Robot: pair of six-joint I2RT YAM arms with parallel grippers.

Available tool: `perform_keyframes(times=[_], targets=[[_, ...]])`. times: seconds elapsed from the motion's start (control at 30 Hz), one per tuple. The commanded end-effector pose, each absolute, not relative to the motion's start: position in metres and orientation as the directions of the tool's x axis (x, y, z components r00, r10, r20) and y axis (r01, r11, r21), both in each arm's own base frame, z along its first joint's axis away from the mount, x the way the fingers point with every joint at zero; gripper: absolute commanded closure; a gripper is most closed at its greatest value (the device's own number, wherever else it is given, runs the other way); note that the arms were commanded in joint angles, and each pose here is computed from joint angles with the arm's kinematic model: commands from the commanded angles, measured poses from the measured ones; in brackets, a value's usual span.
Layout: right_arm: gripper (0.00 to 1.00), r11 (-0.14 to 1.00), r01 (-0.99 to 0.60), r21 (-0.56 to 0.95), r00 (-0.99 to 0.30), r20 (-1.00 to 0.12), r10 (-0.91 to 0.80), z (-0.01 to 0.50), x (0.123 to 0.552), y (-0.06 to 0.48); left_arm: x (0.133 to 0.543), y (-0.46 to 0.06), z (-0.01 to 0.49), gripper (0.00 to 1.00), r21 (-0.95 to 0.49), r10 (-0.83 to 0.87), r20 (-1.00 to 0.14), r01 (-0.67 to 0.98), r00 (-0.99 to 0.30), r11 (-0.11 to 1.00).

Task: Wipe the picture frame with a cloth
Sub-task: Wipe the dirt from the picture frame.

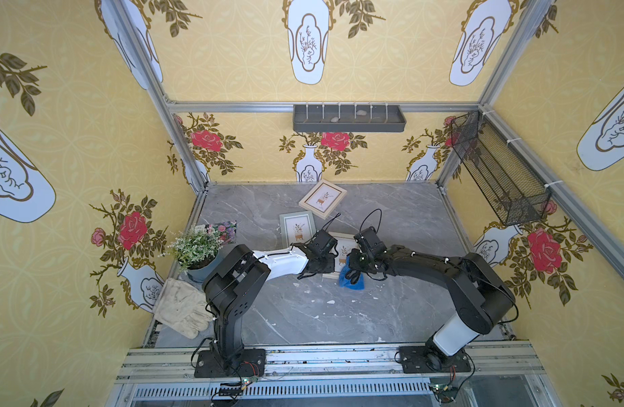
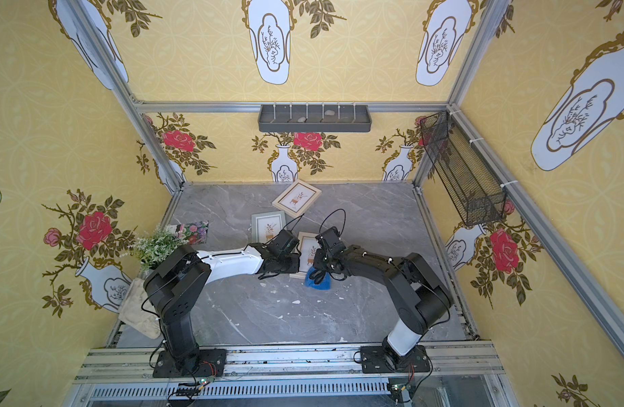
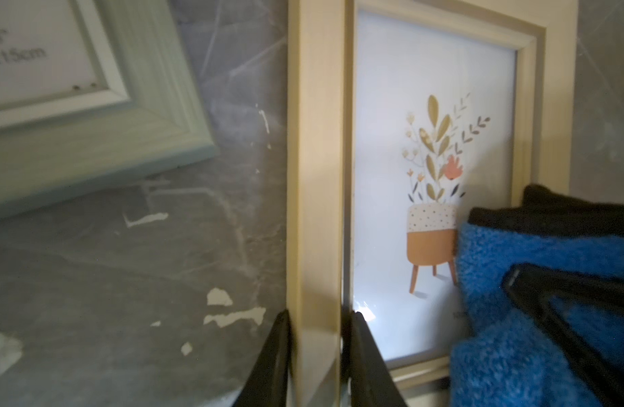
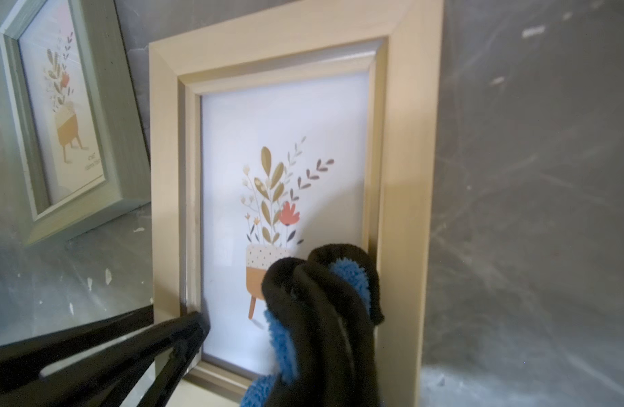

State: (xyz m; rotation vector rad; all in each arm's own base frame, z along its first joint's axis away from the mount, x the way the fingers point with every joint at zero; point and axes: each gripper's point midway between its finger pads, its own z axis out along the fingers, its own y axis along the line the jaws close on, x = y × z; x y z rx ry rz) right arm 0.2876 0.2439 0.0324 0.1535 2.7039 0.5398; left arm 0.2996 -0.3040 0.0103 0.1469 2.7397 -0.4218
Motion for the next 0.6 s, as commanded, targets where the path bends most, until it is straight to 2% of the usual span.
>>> perform_keyframes(times=[0.0,0.17,0.27,0.37,0.57], targets=[[1.0,0.935,0.115,0.337,-0.93,-0.294,0.22,0.02,0.285,0.22,0.271,-0.253,-0.023,0.92,-0.072,0.072,-0.237,0.091,-0.969,0.993],[1.0,0.93,0.103,0.351,-0.891,-0.384,0.244,0.038,0.357,0.212,0.271,-0.254,-0.023,0.92,-0.077,0.07,-0.234,0.09,-0.97,0.993],[1.0,0.941,0.079,0.33,-0.887,-0.407,0.217,0.038,0.377,0.217,0.271,-0.254,-0.023,0.92,-0.075,0.068,-0.232,0.088,-0.97,0.993],[1.0,0.94,0.066,0.335,-0.903,-0.38,0.199,0.034,0.36,0.223,0.271,-0.254,-0.022,0.92,-0.075,0.066,-0.233,0.085,-0.97,0.994],[1.0,0.945,0.076,0.318,-0.941,-0.29,0.174,0.019,0.278,0.225,0.272,-0.255,-0.022,0.92,-0.077,0.065,-0.232,0.085,-0.97,0.993]])
